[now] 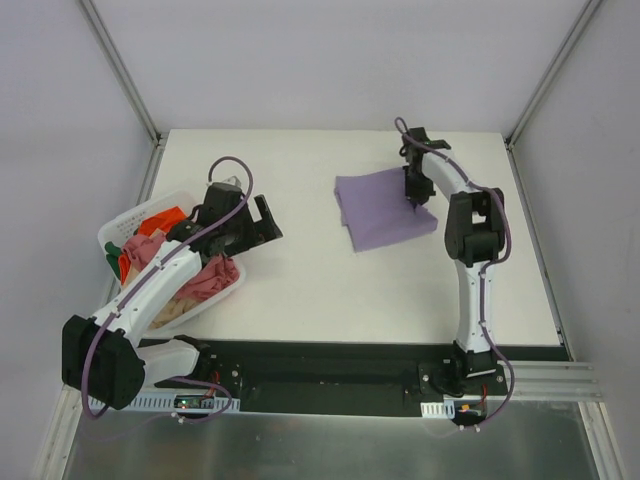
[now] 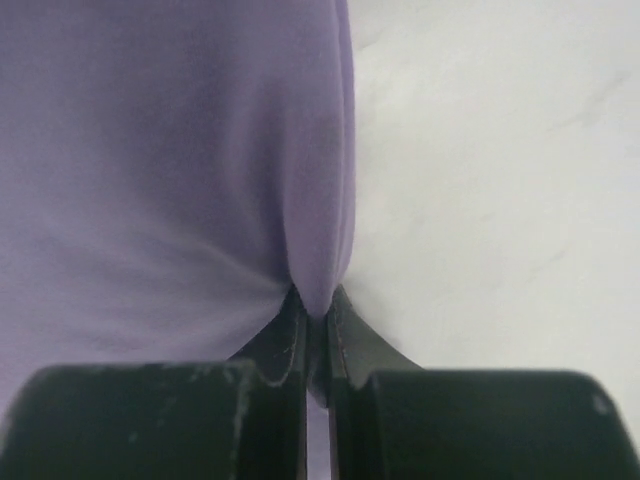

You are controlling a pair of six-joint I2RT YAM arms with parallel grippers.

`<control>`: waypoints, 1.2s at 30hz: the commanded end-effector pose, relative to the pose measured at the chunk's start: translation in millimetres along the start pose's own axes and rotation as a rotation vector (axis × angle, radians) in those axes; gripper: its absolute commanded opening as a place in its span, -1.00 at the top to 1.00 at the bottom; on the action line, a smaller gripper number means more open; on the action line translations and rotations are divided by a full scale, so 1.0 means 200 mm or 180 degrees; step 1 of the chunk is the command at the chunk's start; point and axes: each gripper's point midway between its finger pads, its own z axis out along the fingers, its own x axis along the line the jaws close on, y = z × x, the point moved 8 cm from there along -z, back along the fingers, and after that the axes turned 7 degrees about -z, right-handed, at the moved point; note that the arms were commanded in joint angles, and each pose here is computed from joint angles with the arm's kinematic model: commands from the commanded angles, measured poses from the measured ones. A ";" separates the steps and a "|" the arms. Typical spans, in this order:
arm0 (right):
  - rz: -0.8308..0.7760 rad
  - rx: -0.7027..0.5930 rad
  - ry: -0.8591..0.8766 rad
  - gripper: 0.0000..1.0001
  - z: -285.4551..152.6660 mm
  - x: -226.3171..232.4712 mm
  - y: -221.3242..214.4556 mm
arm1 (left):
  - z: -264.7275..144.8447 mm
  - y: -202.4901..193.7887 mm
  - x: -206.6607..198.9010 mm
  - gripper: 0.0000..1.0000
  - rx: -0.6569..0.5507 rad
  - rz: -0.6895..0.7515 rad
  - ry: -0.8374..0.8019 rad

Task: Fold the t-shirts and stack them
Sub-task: Put the neatly folded tshirt into the corner of the board with the right arm

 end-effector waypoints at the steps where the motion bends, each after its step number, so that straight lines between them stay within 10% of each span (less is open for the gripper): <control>1: -0.0121 0.0093 -0.0308 0.99 0.06 -0.30 0.09 | -0.05 0.06 -0.10 -0.98 -0.0041 -0.0007 -0.0199; 16: 0.1050 -0.0365 0.0014 0.99 0.20 -1.07 0.22 | 0.02 0.13 -0.16 -0.98 -0.0065 0.0035 -0.0105; 36: 0.0552 -0.1041 -0.0265 0.89 0.20 -1.27 0.36 | 0.05 0.14 -0.16 -0.98 0.0008 0.0039 -0.0027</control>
